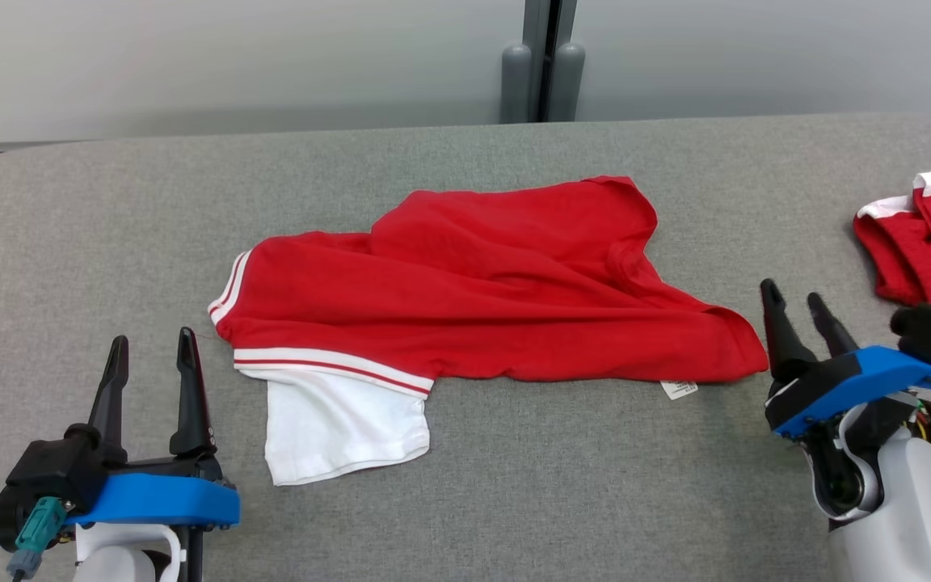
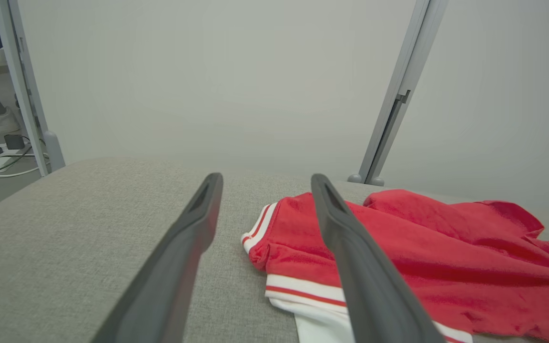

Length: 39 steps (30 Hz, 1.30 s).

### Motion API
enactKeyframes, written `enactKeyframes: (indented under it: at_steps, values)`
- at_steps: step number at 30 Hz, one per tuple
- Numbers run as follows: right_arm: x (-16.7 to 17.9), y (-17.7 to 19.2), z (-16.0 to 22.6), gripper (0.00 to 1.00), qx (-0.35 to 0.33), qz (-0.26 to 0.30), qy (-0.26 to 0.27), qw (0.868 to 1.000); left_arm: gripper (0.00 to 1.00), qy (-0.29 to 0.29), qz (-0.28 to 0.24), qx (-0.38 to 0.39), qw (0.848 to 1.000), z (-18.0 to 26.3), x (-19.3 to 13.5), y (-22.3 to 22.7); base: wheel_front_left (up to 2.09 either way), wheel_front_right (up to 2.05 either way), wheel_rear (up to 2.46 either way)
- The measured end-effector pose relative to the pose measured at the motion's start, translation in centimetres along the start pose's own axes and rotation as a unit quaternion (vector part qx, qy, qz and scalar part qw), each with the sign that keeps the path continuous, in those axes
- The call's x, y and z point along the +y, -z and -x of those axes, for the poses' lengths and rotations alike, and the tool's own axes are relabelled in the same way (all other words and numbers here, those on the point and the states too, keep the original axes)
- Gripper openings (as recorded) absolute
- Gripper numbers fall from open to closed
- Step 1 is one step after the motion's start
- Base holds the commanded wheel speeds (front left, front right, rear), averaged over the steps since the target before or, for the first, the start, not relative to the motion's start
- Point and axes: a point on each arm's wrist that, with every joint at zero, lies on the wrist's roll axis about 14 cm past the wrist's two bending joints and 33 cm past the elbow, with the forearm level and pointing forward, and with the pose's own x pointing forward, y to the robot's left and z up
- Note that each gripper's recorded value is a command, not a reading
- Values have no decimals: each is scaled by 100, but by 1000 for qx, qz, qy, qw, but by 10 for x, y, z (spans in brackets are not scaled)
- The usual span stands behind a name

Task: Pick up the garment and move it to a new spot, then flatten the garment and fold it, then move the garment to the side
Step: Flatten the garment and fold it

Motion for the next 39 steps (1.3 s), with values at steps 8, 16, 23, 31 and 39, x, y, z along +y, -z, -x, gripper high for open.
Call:
enactKeyframes:
  at_steps: [8,16,23,31,39]
  values:
    - [-8,-14,40,100,-66,91,-3,994,100,-2,1,-11,1000,11,0,-9,0,0,0]
    - [-8,-2,79,100,-68,153,-5,986,100,-5,-4,-10,1000,25,1,-9,0,0,0]
    - [5,-10,92,100,-87,158,-22,983,100,-5,-13,-7,1000,39,0,-8,0,0,0]
    - [11,-12,96,100,-88,152,-28,984,100,-5,-10,-6,1000,47,-3,-7,0,0,0]
    - [13,-6,93,100,-79,146,-33,986,100,4,-11,19,1000,49,-10,10,0,0,0]
